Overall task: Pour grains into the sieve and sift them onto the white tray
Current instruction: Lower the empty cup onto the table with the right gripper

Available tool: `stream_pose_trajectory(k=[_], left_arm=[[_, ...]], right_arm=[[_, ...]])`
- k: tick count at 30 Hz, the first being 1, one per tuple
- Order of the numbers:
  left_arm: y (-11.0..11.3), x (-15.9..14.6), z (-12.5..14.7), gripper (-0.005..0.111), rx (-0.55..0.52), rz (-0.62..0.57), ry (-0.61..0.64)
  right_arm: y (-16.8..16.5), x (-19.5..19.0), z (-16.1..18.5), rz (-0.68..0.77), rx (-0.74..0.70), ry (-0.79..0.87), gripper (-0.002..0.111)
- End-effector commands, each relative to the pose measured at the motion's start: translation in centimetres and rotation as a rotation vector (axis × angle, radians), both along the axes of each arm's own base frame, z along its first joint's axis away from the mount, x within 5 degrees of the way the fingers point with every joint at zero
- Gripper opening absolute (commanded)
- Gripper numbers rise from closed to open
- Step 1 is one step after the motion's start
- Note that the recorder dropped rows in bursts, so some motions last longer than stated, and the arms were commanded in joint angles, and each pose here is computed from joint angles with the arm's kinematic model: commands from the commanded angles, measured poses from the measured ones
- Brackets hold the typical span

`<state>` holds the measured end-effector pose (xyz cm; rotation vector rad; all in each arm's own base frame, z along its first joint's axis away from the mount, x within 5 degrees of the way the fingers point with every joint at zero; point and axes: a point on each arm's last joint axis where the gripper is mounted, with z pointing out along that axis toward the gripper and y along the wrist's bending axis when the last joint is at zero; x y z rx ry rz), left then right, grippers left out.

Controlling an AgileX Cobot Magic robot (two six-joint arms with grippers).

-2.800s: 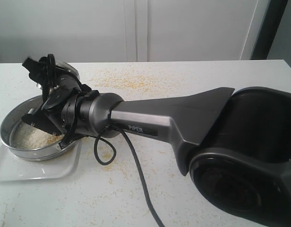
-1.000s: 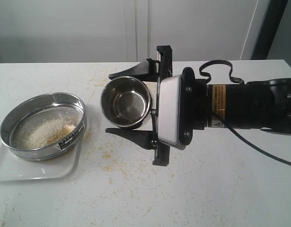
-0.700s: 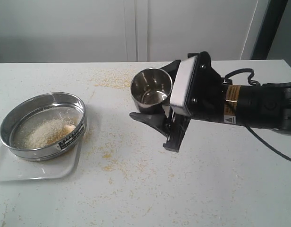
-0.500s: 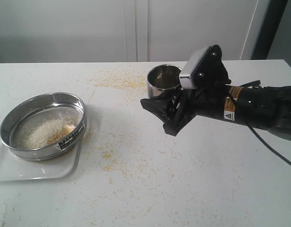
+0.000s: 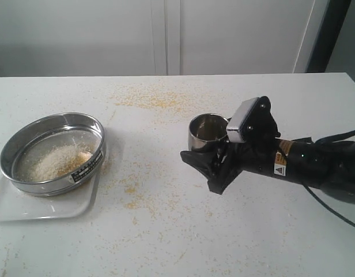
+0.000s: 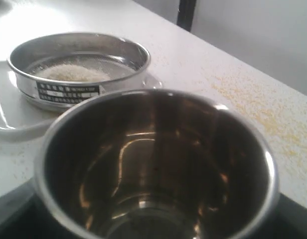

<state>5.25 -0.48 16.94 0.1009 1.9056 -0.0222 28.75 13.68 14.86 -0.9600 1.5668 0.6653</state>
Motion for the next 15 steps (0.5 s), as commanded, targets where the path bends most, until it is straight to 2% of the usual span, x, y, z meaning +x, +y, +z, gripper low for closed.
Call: stream_pose_trajectory(k=[1,8,15], left_arm=[[0.0,0.0,0.0,0.000,-0.008,-0.002,-0.005],[0.0,0.0,0.0,0.000,-0.008,-0.002,-0.005],[0.0,0.0,0.0,0.000,-0.008,-0.002,-0.005]], right_arm=[[0.1,-0.3,-1.0,0.053,0.070,-0.017,0.000],[1.7,-0.6,-3.7,0.104,0.049,0.058,0.000],[2.3,0.2,-4.3,0.103,-0.027,0.040,0.000]])
